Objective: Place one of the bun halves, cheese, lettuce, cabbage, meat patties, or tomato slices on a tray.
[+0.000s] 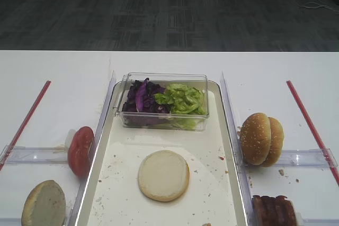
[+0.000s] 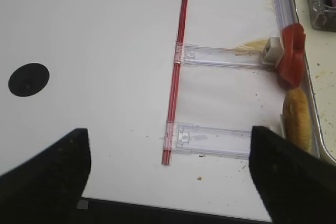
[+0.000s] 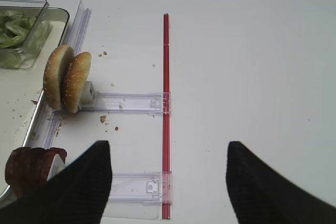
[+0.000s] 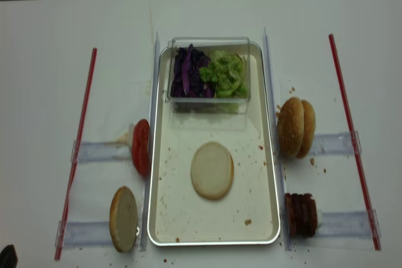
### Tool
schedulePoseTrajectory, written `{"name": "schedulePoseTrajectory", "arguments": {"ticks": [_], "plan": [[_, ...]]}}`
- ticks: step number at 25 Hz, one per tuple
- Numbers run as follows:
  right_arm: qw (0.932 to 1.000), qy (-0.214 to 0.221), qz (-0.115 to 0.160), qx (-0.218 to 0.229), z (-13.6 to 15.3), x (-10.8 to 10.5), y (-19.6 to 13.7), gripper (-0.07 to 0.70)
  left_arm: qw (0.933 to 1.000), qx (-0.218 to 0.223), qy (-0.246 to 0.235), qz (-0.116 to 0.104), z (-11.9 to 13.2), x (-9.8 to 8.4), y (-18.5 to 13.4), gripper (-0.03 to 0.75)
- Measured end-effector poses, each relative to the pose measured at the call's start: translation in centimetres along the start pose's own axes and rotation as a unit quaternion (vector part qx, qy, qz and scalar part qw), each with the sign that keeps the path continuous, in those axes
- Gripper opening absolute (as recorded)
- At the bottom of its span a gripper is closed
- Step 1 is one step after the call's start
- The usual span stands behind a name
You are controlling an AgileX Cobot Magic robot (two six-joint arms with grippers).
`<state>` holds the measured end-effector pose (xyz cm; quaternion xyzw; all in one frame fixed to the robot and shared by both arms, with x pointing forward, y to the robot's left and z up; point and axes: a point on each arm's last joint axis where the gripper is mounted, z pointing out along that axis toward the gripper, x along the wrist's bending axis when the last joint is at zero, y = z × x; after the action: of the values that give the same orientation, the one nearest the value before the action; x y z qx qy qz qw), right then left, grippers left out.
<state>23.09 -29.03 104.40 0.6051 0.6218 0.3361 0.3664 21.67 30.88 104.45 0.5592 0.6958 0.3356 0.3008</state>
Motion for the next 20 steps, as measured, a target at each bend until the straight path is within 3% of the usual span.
{"name": "schedulePoseTrajectory", "arguments": {"ticks": [20], "plan": [[1.0000, 0.000, 0.000, 0.000, 0.00, 0.00, 0.00, 0.506, 0.9996, -0.021, -0.014, 0.009, 0.90, -0.31, 0.13, 0.600]]}}
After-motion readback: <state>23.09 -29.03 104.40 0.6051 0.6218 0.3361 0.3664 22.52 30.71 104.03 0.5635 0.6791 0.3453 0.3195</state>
